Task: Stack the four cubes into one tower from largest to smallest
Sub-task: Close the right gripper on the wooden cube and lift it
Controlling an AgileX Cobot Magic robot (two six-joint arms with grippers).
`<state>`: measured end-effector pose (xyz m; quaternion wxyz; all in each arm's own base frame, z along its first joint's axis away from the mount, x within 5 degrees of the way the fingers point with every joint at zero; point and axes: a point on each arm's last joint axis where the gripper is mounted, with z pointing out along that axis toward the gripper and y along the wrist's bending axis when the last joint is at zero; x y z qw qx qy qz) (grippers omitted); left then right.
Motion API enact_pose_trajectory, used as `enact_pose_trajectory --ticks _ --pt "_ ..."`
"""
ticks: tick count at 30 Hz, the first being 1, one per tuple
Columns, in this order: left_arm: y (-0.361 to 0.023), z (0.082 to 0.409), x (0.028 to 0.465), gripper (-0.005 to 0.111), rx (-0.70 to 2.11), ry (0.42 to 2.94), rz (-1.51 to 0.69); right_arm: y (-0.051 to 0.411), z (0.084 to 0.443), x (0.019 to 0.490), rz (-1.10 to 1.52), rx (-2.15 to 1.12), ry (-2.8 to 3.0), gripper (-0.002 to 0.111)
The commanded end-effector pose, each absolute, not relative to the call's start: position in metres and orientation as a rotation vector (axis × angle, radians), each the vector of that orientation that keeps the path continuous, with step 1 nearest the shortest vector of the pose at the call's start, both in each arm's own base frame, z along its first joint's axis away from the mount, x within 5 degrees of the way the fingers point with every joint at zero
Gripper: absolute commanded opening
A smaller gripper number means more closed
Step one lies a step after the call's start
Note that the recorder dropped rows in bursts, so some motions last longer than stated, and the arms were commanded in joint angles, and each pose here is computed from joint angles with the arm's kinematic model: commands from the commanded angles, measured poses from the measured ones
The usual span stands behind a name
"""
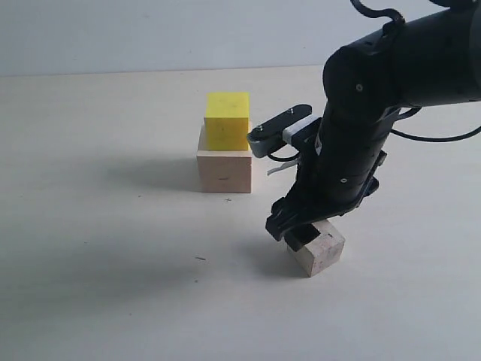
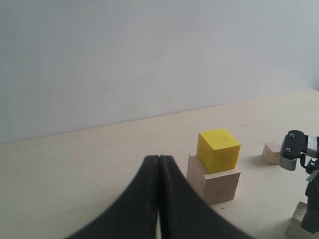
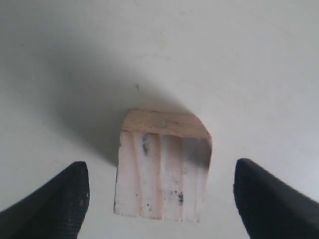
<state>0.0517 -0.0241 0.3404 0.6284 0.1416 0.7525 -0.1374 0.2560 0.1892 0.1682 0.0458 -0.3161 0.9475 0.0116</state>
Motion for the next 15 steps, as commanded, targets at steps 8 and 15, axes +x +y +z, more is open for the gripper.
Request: enact_pose_trajectory --ticks 8,15 --pt "-0.024 0.334 0.05 0.0 0.331 1.784 -0.319 0.193 0.149 0.262 0.009 -0.925 2.92 0.076" --pt "-0.024 0.334 0.05 0.0 0.331 1.784 -0.319 0.191 0.148 0.261 -0.014 -0.837 2.965 0.06"
